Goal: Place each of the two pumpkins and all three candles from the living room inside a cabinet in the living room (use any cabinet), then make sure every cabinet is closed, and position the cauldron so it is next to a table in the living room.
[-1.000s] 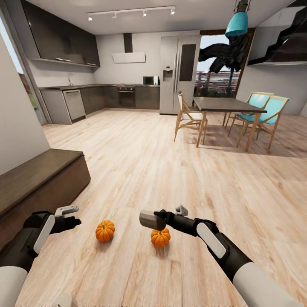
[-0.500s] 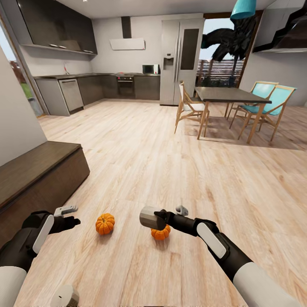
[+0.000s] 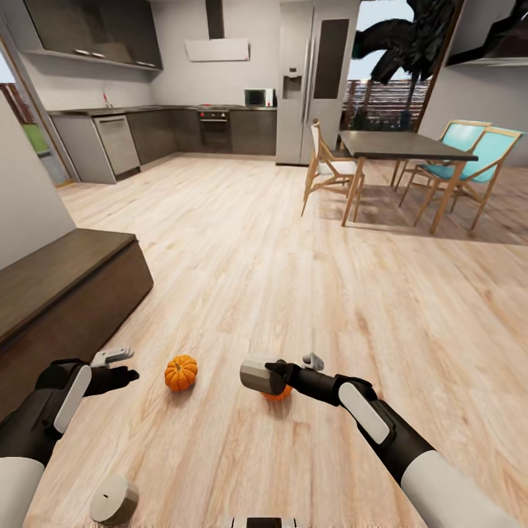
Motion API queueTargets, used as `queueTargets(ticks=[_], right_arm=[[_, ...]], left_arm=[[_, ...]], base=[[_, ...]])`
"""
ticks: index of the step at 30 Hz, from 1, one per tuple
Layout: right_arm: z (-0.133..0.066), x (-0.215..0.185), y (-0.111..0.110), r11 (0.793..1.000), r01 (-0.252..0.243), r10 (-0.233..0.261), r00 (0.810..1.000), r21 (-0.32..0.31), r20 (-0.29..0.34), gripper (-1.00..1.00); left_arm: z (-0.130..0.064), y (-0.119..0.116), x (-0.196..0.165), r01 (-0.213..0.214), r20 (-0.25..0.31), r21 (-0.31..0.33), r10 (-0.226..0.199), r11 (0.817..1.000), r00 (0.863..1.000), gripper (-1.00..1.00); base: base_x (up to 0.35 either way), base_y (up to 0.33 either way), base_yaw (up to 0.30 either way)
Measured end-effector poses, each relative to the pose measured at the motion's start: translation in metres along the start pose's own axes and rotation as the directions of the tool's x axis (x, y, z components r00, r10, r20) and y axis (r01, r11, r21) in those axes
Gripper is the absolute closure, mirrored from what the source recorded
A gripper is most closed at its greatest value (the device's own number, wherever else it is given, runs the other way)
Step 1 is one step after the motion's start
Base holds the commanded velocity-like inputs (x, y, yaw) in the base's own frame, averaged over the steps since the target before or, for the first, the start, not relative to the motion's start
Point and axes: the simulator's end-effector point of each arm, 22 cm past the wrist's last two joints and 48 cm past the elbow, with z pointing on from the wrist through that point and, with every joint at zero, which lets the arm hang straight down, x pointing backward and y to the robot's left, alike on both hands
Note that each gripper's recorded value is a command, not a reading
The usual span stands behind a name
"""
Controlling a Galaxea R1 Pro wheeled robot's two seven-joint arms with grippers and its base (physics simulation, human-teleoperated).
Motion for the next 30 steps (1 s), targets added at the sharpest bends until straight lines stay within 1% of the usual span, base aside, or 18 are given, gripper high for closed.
queueTargets(ticks=[5, 8, 30], right_arm=[[0.005, 0.007, -0.01, 1.0, -0.015, 0.015, 1.0, 0.009, -0.013, 1.0], [0.007, 0.01, -0.016, 1.0, -0.023, 0.024, 1.0, 0.013, -0.02, 1.0], [0.026, 0.041, -0.057, 0.995, -0.083, 0.087, 0.994, 0.051, -0.074, 1.0]], left_arm=[[0.009, -0.005, 0.008, 0.018, -0.022, 0.023, -0.018, 1.0, 1.0, -1.0], [0.015, -0.005, 0.012, 0.019, -0.034, 0.023, -0.018, 1.0, 0.999, -1.0], [0.055, -0.002, 0.048, 0.013, -0.12, 0.004, -0.013, 1.0, 0.993, -1.0]], base=[[-0.173, 0.104, 0.233], [-0.053, 0.035, 0.122], [-0.003, 0.002, 0.006]])
